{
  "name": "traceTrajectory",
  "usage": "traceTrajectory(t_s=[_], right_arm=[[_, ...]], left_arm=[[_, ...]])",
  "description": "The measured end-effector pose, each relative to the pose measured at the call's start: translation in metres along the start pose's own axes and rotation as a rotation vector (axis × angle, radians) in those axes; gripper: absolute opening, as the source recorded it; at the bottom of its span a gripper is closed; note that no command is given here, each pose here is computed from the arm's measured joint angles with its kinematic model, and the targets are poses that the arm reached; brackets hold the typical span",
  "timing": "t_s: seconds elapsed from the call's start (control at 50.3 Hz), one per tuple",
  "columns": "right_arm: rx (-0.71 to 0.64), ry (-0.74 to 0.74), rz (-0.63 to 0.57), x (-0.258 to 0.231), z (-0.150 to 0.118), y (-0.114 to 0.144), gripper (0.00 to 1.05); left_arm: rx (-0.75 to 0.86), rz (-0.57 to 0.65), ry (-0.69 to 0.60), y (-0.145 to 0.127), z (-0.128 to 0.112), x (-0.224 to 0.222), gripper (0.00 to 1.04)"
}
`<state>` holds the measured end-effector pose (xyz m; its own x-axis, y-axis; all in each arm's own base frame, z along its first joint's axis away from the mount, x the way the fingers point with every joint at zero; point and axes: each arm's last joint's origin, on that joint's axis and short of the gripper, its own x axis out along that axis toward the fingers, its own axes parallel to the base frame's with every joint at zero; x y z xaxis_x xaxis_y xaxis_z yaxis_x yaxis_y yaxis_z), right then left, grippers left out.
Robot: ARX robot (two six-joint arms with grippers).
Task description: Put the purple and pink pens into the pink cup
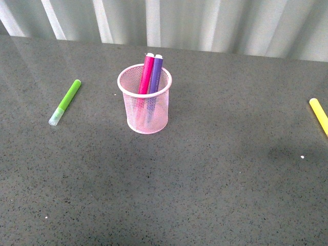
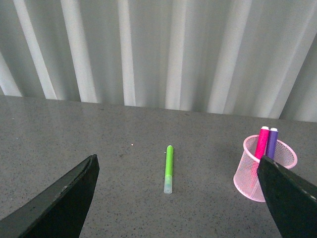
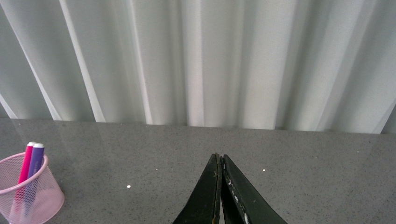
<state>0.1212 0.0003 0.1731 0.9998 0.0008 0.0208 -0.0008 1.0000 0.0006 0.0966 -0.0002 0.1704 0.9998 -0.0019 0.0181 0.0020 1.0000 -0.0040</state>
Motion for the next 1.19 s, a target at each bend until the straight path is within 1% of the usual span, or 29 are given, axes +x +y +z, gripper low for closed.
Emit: traceTrajectory(t_s=[0.696,0.776,0.875,1.174,1.194], right_arm=[[0.000,-0.002,0.000,-0.014,0.000,0.000,0.03],[0.000,0.034,0.000,-0.021,-0.005,0.000,0.03],[0.000,0.000,0.000,-0.024,-0.002,0.000,0.03],[0.000,0.004,0.000,-0.025,-0.003,0.000,0.03],[0.000,0.004,0.000,-0.025,-0.003,0.000,0.05]], left_arm=[[0.000,0.000,0.000,0.000,0.000,0.000,0.98],[0.000,0.000,0.000,0.000,0.000,0.000,0.98],[0.000,0.000,0.000,0.000,0.000,0.000,0.98],[0.000,0.000,-0.001,0.000,0.000,0.000,0.98],[0.000,0.000,-0.001,0.000,0.000,0.000,0.98]])
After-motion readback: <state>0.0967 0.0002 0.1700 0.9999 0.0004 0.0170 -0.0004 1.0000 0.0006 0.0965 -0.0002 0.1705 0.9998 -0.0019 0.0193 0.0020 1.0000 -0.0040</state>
